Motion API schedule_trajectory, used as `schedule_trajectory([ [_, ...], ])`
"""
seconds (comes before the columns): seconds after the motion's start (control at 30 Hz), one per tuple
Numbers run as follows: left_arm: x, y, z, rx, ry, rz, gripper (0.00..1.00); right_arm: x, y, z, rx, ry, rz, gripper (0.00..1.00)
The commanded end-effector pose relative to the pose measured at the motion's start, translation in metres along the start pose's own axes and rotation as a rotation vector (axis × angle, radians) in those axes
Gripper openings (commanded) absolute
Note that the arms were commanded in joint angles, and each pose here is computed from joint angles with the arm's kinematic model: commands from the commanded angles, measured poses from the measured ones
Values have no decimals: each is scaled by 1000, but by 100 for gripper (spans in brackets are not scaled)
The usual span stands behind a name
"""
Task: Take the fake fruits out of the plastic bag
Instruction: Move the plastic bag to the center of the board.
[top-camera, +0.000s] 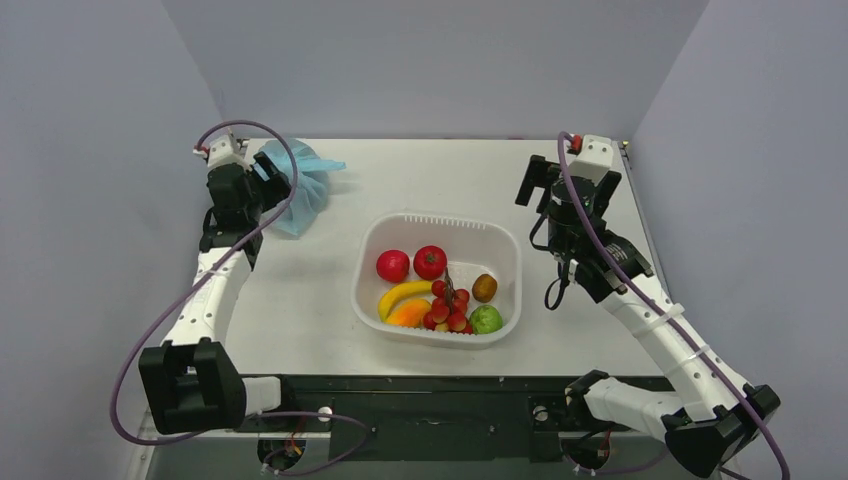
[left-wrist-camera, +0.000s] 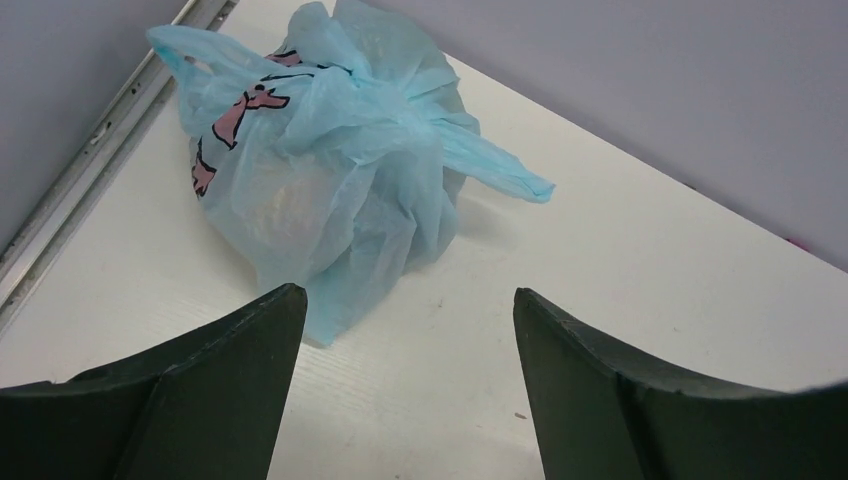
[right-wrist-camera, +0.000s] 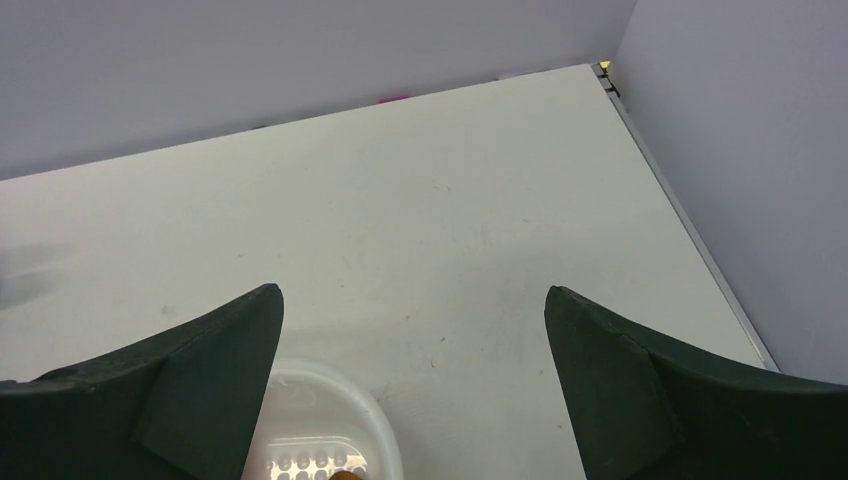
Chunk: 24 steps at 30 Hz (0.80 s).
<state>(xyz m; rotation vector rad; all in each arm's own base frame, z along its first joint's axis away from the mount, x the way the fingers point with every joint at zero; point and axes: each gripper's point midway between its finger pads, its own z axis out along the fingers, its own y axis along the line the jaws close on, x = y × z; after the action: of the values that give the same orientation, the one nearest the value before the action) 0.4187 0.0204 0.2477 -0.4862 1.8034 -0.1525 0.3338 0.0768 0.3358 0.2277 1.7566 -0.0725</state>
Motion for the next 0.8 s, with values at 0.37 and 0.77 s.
schedule_trajectory([
  [0.37, 27, 37, 55, 45, 234, -280, 74, 22, 25, 4, -92, 81, -5, 100],
  [0.77, 57, 73, 89, -14, 374, -187, 74, 77, 99, -10, -420, 282, 43, 100],
])
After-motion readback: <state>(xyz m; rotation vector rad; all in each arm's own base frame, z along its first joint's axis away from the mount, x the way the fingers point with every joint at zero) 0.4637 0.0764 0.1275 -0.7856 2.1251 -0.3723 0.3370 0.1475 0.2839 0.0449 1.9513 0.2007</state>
